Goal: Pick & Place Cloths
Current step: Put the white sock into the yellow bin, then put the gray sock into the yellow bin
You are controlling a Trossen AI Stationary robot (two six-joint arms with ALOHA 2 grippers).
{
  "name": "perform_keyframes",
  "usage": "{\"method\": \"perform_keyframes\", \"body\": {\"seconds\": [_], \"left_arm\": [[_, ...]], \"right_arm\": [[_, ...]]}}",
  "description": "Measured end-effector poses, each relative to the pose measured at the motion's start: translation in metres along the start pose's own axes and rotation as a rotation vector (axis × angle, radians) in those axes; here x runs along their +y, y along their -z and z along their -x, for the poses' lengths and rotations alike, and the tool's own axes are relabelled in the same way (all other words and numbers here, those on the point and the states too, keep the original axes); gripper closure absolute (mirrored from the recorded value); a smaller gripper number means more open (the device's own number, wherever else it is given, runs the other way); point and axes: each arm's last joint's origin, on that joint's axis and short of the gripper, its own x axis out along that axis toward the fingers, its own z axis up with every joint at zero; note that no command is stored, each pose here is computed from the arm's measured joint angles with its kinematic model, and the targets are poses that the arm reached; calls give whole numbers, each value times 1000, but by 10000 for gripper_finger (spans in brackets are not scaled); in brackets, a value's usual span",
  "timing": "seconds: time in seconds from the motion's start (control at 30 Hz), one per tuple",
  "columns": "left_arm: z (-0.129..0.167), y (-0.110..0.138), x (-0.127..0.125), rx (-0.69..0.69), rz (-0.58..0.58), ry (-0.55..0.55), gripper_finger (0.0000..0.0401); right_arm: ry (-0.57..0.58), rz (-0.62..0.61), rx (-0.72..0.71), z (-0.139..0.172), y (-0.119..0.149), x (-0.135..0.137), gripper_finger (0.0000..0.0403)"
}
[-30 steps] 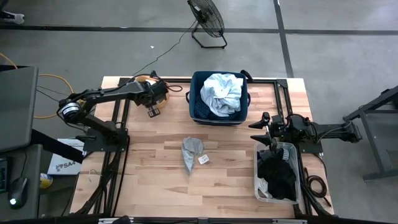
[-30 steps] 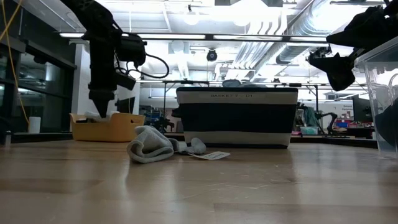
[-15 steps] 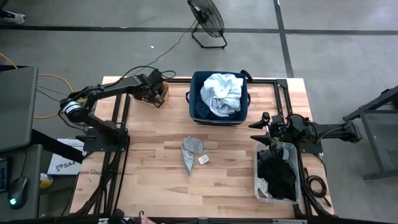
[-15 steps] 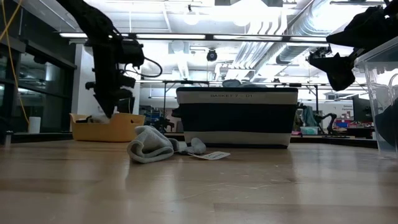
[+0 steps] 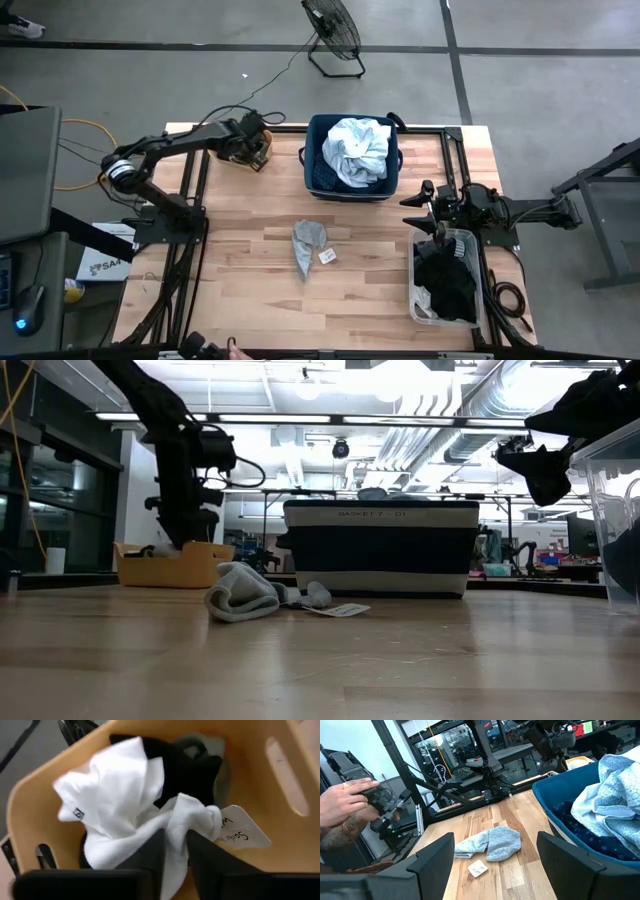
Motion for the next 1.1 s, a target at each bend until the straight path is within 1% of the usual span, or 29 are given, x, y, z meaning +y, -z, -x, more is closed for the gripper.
{"method": "perform_keyframes", "body": {"seconds": [0.23,0.33,0.4,0.53,0.6,0.73,0.9,1.03,1.1], "left_arm": [[27,2,0,-88,-7,13,210],[42,5,-6,-129,-41,30,174],[54,9,-12,-158,-104,49,161],[79,21,-30,-215,-283,125,157],[90,27,-43,-251,-372,190,159],[106,40,-70,-286,-506,310,163],[120,55,-98,-323,-645,402,164],[128,70,-120,-365,-827,468,164],[128,77,-133,-433,-916,509,164]], "right_arm": [[0,0,0,0,0,0,127],[0,0,0,0,0,0,127],[0,0,0,0,0,0,127],[0,0,1,0,0,0,127],[0,0,0,0,0,0,127],[0,0,0,0,0,0,127],[0,0,0,0,0,0,127],[0,0,0,0,0,0,127],[0,0,0,0,0,0,127]]}}
